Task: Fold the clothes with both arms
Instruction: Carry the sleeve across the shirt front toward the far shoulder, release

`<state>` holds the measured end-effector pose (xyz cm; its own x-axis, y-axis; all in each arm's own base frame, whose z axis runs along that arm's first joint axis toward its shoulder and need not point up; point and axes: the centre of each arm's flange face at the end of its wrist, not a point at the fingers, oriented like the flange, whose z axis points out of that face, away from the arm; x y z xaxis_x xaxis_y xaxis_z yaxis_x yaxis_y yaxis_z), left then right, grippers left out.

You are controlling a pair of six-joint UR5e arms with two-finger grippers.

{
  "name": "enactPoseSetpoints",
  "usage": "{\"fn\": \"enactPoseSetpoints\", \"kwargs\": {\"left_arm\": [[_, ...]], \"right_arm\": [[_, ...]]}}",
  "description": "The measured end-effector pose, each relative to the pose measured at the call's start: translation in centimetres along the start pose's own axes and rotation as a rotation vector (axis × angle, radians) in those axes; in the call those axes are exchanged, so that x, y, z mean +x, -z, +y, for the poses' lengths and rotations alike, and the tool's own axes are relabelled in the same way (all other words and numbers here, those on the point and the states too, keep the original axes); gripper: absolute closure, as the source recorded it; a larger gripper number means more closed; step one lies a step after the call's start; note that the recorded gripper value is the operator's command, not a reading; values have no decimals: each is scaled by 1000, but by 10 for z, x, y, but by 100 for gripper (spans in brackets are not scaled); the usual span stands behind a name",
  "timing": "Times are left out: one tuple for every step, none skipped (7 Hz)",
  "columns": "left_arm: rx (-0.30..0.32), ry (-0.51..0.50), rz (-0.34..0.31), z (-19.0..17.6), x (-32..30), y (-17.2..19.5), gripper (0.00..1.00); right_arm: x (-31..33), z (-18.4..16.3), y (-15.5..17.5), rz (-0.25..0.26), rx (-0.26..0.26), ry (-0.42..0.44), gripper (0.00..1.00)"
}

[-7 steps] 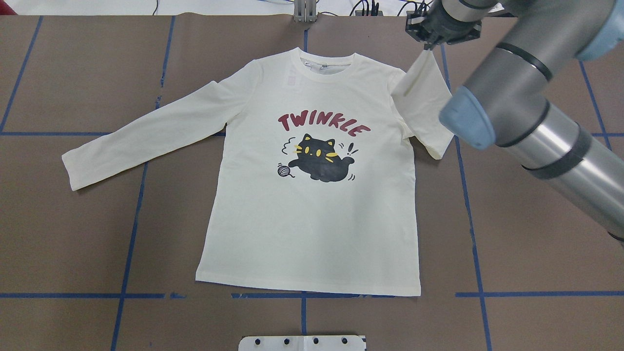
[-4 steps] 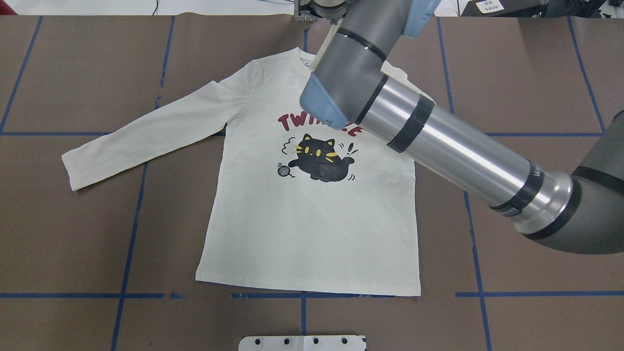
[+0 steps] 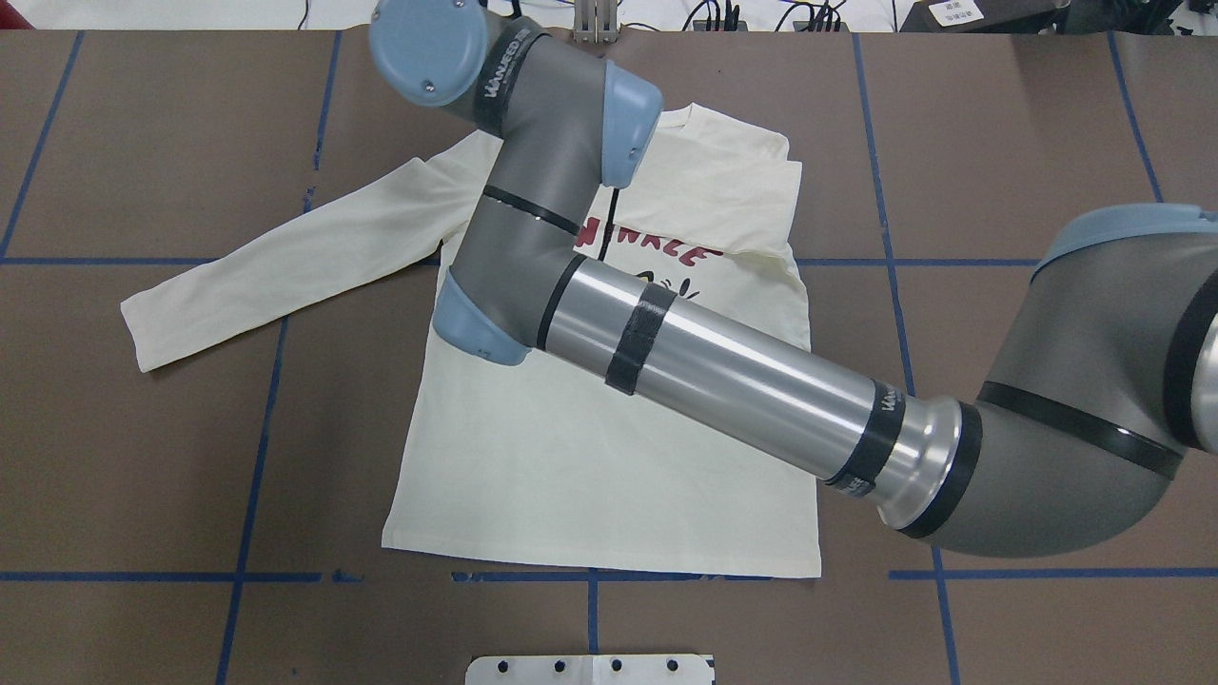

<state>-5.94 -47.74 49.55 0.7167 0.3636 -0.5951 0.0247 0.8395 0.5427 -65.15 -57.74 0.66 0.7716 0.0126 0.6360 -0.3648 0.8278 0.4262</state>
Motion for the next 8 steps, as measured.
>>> {"fn": "enactPoseSetpoints", "kwargs": {"left_arm": [[0, 0, 0, 0, 0, 0, 0], [1, 1, 0, 0, 0, 0, 0], [1, 1, 0, 0, 0, 1, 0], [1, 1, 0, 0, 0, 1, 0], [1, 2, 0, 0, 0, 0, 0], [3, 8, 0, -2, 0, 0, 0], [10, 19, 2, -6, 2, 2, 0], [30, 35, 5, -13, 6, 4, 0]], "right_arm": [[-14, 11, 1, -3, 4, 1, 39], [-20, 16, 1, -5, 6, 0, 0], [-24, 16, 3, -11, 6, -1, 0], [-27, 13, 7, -20, 1, -2, 0], [-27, 3, 12, -33, -12, -6, 0], [-20, -18, 17, -56, -47, -15, 0], [-3, -52, 23, -87, -104, -28, 0], [25, -90, 29, -99, -169, -34, 0]]}}
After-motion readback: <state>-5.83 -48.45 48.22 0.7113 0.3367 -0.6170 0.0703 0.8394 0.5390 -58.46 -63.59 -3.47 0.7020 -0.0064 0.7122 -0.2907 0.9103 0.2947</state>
